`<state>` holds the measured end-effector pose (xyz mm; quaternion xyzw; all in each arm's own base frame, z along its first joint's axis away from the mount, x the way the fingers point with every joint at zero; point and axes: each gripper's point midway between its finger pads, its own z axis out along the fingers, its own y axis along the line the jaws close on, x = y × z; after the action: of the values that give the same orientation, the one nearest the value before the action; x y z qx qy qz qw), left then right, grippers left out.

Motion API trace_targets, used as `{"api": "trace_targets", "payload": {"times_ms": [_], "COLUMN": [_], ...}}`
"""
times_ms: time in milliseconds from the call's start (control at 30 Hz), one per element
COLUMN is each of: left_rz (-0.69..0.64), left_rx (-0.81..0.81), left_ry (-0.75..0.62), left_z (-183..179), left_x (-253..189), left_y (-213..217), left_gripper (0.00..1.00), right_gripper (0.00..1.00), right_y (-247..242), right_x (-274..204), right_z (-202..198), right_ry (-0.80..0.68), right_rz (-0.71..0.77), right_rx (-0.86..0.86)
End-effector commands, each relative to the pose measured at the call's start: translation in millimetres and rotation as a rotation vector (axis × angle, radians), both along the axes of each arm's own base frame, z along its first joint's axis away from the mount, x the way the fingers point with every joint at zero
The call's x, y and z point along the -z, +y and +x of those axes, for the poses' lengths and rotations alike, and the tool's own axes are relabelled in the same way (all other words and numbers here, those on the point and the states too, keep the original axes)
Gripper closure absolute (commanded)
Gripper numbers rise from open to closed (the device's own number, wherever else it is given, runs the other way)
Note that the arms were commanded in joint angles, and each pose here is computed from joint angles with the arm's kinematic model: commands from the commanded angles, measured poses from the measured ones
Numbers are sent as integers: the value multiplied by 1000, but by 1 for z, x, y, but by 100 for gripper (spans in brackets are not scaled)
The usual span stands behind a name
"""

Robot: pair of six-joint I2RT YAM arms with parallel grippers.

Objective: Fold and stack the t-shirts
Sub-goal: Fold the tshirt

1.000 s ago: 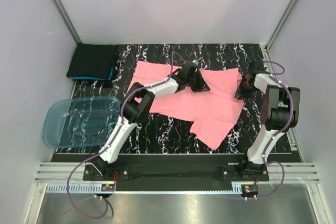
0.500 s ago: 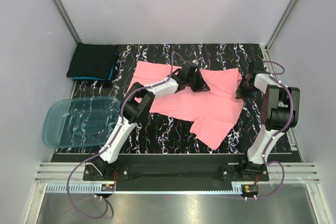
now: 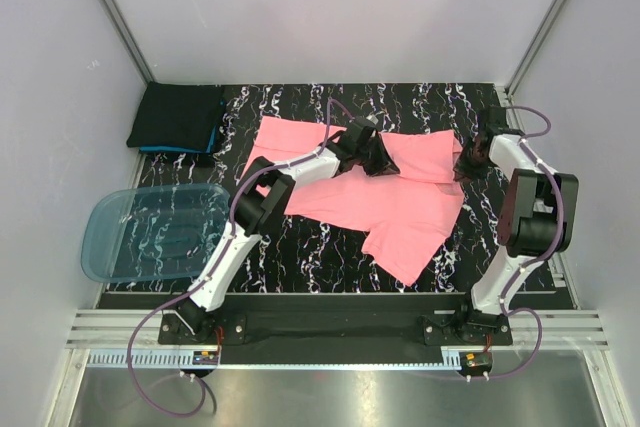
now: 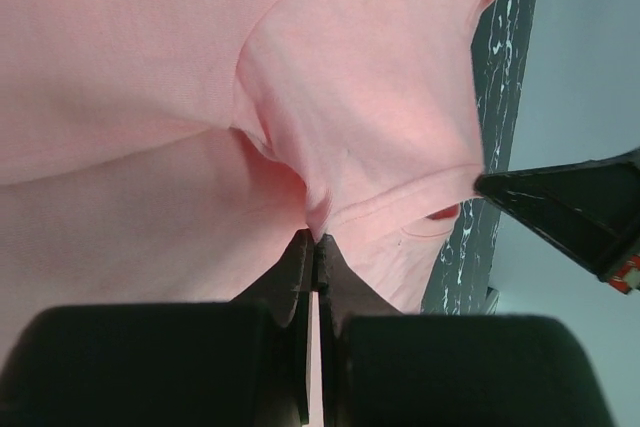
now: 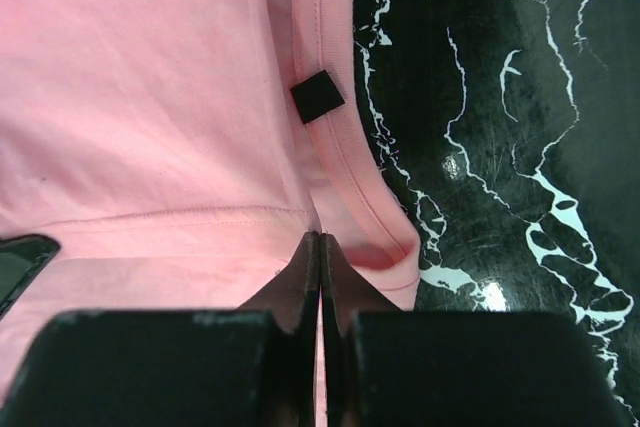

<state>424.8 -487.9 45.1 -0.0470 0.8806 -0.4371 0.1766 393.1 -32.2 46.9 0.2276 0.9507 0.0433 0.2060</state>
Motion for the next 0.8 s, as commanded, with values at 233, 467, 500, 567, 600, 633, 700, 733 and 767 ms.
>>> {"api": "trace_targets", "payload": {"times_ms": [233,467,500,567,600,633,700,733,767], "left_rz": [-5,5,5,11,15,16,21,23,25], "left_rx": [8,12,16,19,16,20,23,22,24], "left_ry": [-62,-71,-70,-66,-66,-58,-54,-52,-50], "left_z": [11,12,11,9,10,9,7,7,6], "left_x": [-43,-51,-51,-50,-49,-48,-47,-47,-47], "left_y": [7,13,14,14,15,15,16,16,17], "left_gripper": [100,100,100,100,100,100,100,100,100], "right_gripper": [100,100,100,100,100,100,100,100,100], "right_y": [5,18,20,22,22,22,23,22,21], "right_x": [-48,-58,-60,-61,-61,-61,-61,-60,-60], "right_z": [-7,-16,-17,-20,-23,-25,-29,-32,-34], "right_ry": [-39,-53,-57,-50,-47,-45,-36,-32,-28], "right_rz": [-12,14,19,18,18,13,14,9,6], "right_rx": [-27,-53,-56,-59,-57,-56,-51,-46,-45]}}
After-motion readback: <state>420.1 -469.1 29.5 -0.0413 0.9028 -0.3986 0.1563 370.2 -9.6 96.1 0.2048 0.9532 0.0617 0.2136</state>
